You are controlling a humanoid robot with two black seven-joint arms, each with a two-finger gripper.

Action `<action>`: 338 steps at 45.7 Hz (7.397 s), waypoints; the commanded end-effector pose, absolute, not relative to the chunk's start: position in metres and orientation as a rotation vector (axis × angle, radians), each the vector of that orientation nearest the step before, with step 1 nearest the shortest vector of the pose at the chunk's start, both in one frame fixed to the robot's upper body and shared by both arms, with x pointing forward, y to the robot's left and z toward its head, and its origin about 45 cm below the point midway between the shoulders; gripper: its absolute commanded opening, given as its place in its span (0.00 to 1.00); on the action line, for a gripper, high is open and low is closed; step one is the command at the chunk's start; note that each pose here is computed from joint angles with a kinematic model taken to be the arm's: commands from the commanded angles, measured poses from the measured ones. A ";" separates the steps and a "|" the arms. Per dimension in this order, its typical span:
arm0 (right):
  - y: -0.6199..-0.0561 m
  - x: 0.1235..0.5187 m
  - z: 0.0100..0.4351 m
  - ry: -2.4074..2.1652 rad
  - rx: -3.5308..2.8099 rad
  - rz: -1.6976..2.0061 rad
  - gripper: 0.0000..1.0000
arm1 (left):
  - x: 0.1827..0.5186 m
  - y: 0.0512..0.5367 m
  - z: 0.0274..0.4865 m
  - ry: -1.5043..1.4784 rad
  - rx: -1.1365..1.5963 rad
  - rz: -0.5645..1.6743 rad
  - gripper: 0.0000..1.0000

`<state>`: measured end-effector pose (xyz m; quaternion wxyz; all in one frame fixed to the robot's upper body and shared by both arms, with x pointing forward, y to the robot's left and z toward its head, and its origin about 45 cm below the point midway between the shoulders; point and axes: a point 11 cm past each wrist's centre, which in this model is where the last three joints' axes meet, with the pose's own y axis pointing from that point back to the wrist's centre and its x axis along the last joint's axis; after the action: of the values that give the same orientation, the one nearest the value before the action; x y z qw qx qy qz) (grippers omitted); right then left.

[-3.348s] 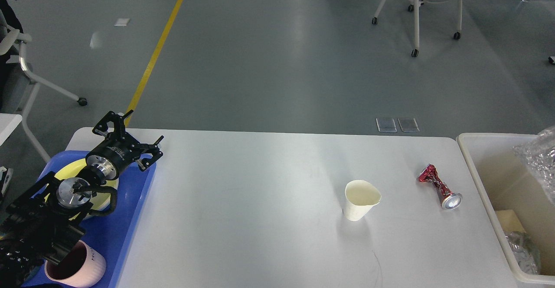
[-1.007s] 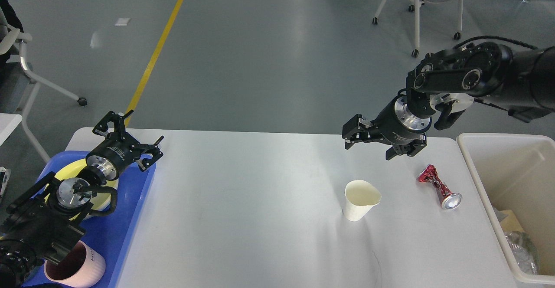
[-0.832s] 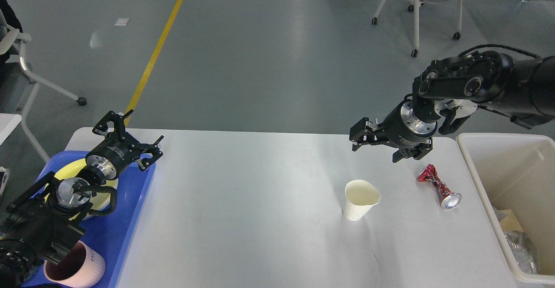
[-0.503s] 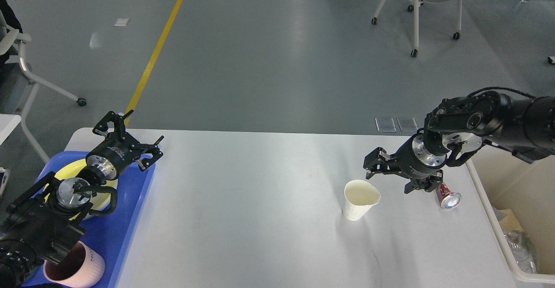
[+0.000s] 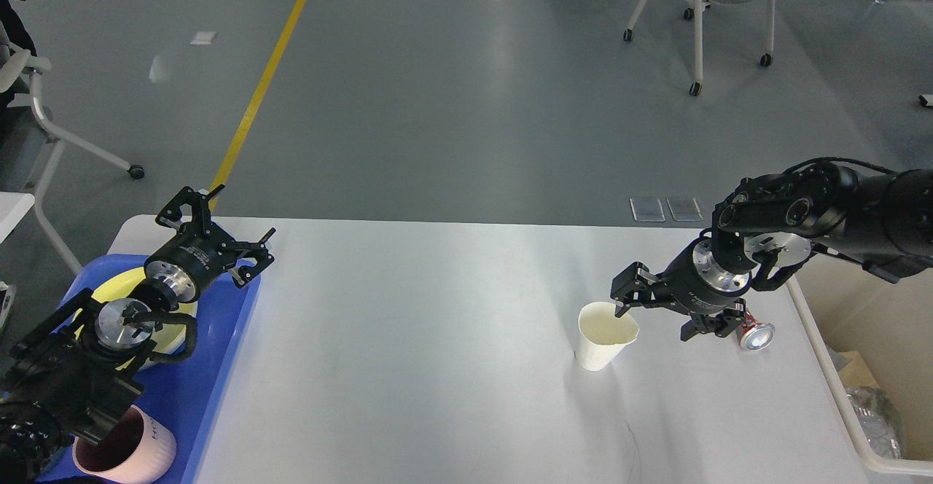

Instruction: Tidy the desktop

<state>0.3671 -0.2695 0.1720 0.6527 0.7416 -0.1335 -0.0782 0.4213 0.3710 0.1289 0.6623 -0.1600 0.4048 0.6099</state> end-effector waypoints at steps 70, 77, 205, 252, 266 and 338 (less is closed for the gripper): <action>-0.308 0.356 0.113 -0.492 1.734 -0.368 1.00 | 0.421 0.371 0.128 0.916 -0.361 1.379 1.00; -0.300 0.352 0.106 -0.466 1.739 -0.370 1.00 | 0.421 0.371 0.128 0.917 -0.360 1.379 1.00; -0.126 0.320 0.064 -0.250 1.740 -0.311 1.00 | 0.421 0.371 0.129 0.916 -0.360 1.378 1.00; -0.105 0.329 0.058 -0.487 1.764 -0.347 0.00 | 0.421 0.371 0.129 0.915 -0.362 1.379 1.00; -0.095 0.343 0.095 -0.389 1.766 -0.174 0.00 | 0.421 0.371 0.129 0.915 -0.362 1.379 1.00; -0.596 0.303 0.110 -1.463 0.865 -0.257 0.00 | 0.421 0.371 0.129 0.915 -0.362 1.379 1.00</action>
<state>0.3234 -0.5858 0.1343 0.6628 0.4290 -0.6019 -0.1202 0.4212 0.3710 0.1288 0.6623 -0.1599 0.4048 0.6099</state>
